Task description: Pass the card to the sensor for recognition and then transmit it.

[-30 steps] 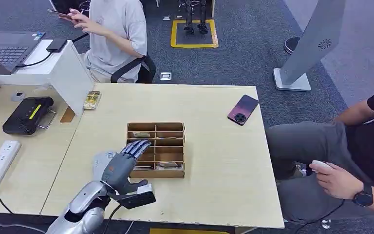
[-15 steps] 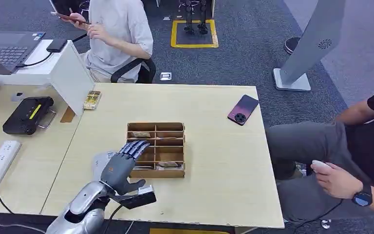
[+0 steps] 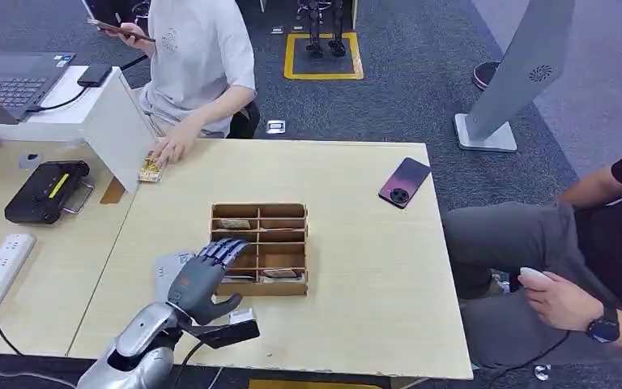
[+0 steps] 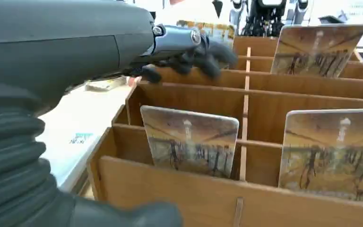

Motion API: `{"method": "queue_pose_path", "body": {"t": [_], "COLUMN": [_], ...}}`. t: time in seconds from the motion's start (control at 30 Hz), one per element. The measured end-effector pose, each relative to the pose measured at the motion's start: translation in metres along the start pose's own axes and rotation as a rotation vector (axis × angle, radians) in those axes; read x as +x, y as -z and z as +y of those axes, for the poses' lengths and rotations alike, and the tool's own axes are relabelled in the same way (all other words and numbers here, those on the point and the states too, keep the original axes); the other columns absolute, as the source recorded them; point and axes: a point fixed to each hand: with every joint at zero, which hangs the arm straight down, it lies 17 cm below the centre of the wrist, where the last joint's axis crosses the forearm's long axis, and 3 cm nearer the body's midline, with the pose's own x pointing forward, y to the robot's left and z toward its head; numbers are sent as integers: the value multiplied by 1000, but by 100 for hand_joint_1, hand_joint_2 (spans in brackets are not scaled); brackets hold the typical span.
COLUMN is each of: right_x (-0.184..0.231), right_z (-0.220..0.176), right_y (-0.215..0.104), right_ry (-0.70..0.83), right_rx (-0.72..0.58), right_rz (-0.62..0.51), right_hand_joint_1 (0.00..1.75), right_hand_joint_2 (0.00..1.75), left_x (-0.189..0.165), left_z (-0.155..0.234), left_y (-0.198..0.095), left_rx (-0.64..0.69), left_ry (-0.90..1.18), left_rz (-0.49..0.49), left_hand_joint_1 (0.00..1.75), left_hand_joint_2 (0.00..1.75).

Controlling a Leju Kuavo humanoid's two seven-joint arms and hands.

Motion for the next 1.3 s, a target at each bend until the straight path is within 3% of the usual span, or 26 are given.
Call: {"method": "queue_pose_path", "body": {"t": [0.3, 0.33, 0.37, 0.4, 0.47, 0.5, 1.3], "right_x": [1, 1, 1, 1, 1, 1, 2], "right_z": [-1, -1, -1, -1, -1, -1, -2], "right_y": [0, 0, 0, 0, 0, 0, 0], "right_ry": [0, 0, 2, 2, 3, 5, 7], "right_rx": [0, 1, 0, 0, 0, 0, -4], "right_rz": [-2, -2, -1, -2, -2, -1, -4], "right_hand_joint_1": [0, 0, 0, 0, 0, 0, 0], "right_hand_joint_2": [175, 175, 175, 175, 175, 175, 175], "left_x": [0, 0, -1, -1, -1, -1, 8], "left_z": [7, 7, 7, 8, 8, 8, 11], "left_y": [7, 7, 7, 8, 8, 8, 8], "left_rx": [-1, -1, 1, 2, 3, 3, 13], "left_ry": [-1, -2, -2, -2, -2, -2, -86], "left_rz": [-6, -6, -6, -6, -7, -7, -36], "left_hand_joint_1": [175, 173, 155, 175, 166, 175, 175], "left_hand_joint_2": [175, 175, 175, 175, 175, 175, 175]}}
